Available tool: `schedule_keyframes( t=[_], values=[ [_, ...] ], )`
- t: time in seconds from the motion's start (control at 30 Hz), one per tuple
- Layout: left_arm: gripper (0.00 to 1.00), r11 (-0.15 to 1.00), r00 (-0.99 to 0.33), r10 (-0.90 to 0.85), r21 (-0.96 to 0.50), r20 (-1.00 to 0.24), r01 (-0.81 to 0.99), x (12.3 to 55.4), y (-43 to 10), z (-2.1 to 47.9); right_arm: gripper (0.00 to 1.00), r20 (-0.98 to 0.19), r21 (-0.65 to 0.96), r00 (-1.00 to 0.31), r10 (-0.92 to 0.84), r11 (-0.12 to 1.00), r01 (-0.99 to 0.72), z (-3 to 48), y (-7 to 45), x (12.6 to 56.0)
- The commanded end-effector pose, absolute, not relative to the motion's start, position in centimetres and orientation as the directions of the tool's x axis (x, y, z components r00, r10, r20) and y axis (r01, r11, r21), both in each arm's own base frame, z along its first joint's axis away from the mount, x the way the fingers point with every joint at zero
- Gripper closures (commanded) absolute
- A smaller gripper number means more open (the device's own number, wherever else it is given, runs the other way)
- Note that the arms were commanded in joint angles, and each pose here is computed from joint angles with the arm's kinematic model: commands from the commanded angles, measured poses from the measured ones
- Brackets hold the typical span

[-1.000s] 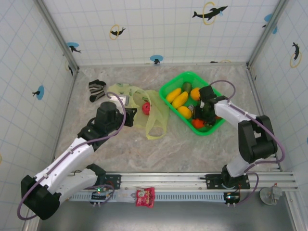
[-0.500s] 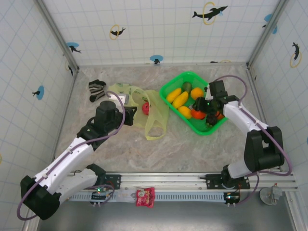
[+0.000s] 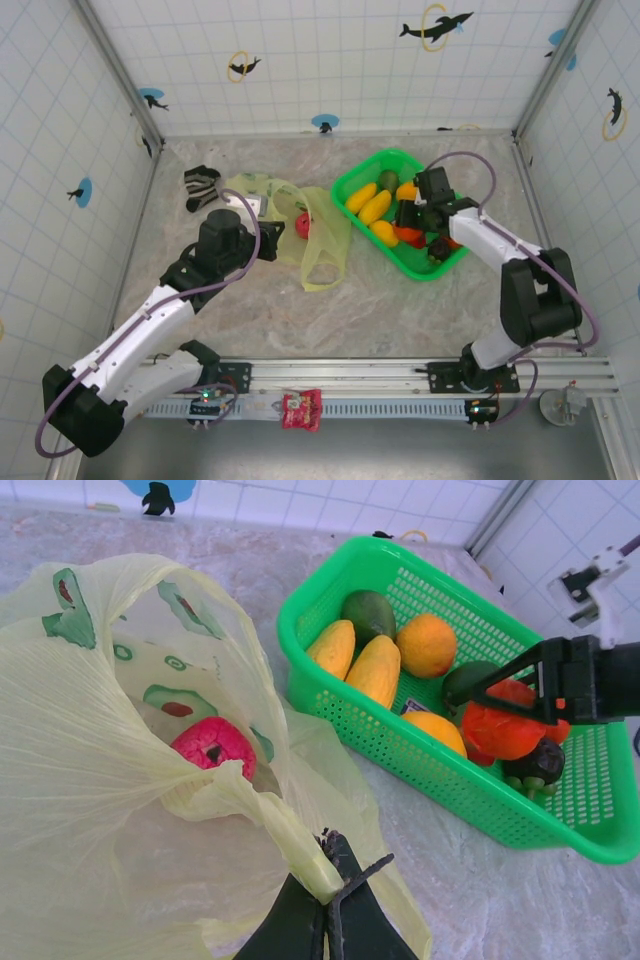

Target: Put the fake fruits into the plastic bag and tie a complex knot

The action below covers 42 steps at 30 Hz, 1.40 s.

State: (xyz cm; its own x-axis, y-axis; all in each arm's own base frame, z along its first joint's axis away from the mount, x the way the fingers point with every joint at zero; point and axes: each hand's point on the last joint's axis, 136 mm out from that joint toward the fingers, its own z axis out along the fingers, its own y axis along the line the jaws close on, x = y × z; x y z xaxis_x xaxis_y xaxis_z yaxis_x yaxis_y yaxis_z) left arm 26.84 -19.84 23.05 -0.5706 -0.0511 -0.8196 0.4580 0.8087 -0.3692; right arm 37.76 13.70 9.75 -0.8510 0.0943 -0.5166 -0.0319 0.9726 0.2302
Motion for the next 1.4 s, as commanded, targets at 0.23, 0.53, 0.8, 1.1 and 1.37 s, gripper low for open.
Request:
schedule_keyframes(
  t=[0.23, 0.53, 0.8, 1.1, 1.37],
  values=[
    [1.0, 0.802, -0.552, -0.04, -0.356, -0.833, 0.479, 26.9, -20.1, 24.0, 0.08, -0.459, 0.266, -0.888, 0.021, 0.957, -0.116, 8.8, 16.0, 37.9],
    [1.0, 0.809, -0.552, -0.028, -0.343, -0.834, 0.477, 26.8, -19.8, 23.8, 0.15, -0.421, 0.195, -0.906, 0.04, 0.98, -0.048, 11.0, 13.3, 34.8],
    [1.0, 0.81, -0.557, -0.021, -0.341, -0.83, 0.478, 26.8, -19.9, 23.4, 0.19, -0.198, 0.144, -0.977, 0.077, 0.988, 0.049, 8.2, 11.7, 29.2],
    [1.0, 0.807, -0.559, -0.026, -0.347, -0.829, 0.477, 27.0, -20.1, 23.3, 0.18, -0.11, 0.041, -0.99, 0.086, 0.996, 0.082, 4.9, 11.0, 27.0],
    [1.0, 0.816, -0.555, -0.021, -0.335, -0.831, 0.471, 27.0, -19.8, 23.4, 0.21, -0.08, 0.034, -0.993, 0.089, 0.996, 0.087, 3.1, 11.6, 27.5]
  ],
)
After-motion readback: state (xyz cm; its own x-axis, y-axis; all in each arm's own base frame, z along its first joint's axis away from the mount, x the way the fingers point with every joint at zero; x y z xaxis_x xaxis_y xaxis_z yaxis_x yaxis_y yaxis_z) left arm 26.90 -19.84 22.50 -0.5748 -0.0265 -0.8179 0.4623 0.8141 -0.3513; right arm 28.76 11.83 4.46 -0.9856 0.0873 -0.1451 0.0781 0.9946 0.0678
